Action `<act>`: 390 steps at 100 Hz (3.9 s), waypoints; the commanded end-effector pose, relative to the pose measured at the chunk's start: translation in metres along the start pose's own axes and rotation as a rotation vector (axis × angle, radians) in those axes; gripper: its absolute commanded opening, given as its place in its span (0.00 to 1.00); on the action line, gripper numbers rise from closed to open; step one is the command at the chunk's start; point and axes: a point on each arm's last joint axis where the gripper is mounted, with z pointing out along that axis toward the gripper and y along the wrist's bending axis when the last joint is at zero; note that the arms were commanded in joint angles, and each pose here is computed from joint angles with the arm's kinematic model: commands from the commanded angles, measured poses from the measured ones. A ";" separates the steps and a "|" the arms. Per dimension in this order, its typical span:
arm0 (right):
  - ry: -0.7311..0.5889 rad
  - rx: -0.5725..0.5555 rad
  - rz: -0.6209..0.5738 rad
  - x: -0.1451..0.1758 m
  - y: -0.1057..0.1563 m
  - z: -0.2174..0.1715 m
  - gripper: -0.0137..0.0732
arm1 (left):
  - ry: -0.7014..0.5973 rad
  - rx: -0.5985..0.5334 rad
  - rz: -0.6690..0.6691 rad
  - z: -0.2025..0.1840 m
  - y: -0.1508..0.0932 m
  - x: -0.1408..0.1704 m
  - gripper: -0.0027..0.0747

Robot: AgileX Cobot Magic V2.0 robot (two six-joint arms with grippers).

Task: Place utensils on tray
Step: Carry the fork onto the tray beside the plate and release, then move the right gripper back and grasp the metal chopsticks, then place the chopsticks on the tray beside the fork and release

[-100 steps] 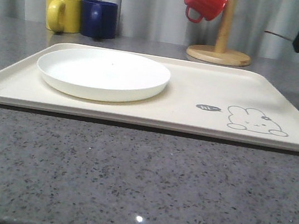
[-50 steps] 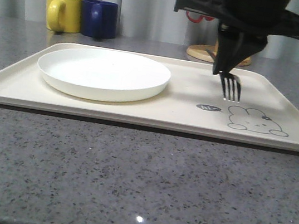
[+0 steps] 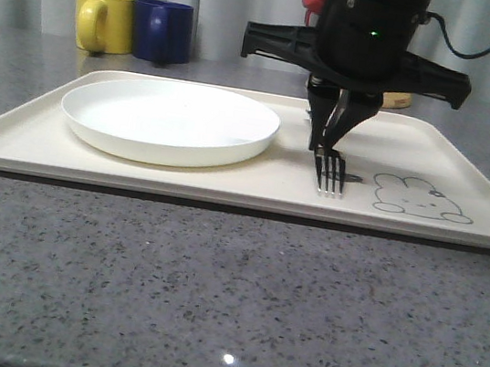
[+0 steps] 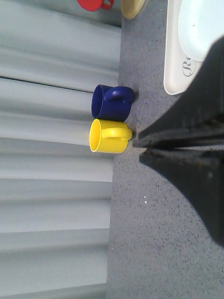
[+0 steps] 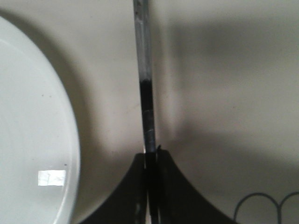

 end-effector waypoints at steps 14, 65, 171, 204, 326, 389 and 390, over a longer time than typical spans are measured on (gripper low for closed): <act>-0.096 -0.059 -0.003 -0.015 0.005 -0.023 0.27 | -0.088 -0.021 -0.010 -0.001 0.001 -0.015 0.01; -0.151 -0.088 -0.040 -0.022 -0.002 -0.050 0.55 | -0.088 -0.021 -0.010 -0.001 0.001 -0.015 0.01; -0.091 0.090 -0.041 -0.076 -0.203 -0.060 0.55 | -0.088 -0.021 -0.010 -0.001 0.001 -0.015 0.01; -0.002 0.111 -0.037 -0.076 -0.212 -0.020 0.55 | -0.088 -0.021 -0.010 -0.001 0.001 -0.015 0.01; -0.081 -0.076 0.022 -0.069 -0.110 -0.094 0.09 | -0.088 -0.021 -0.010 -0.001 0.001 -0.015 0.01; -0.008 -0.011 0.051 -0.049 -0.049 -0.024 0.09 | -0.088 -0.021 -0.010 -0.001 0.001 -0.015 0.01; -0.007 -0.012 0.052 -0.049 -0.049 -0.023 0.09 | -0.088 -0.021 -0.010 -0.001 0.001 -0.015 0.01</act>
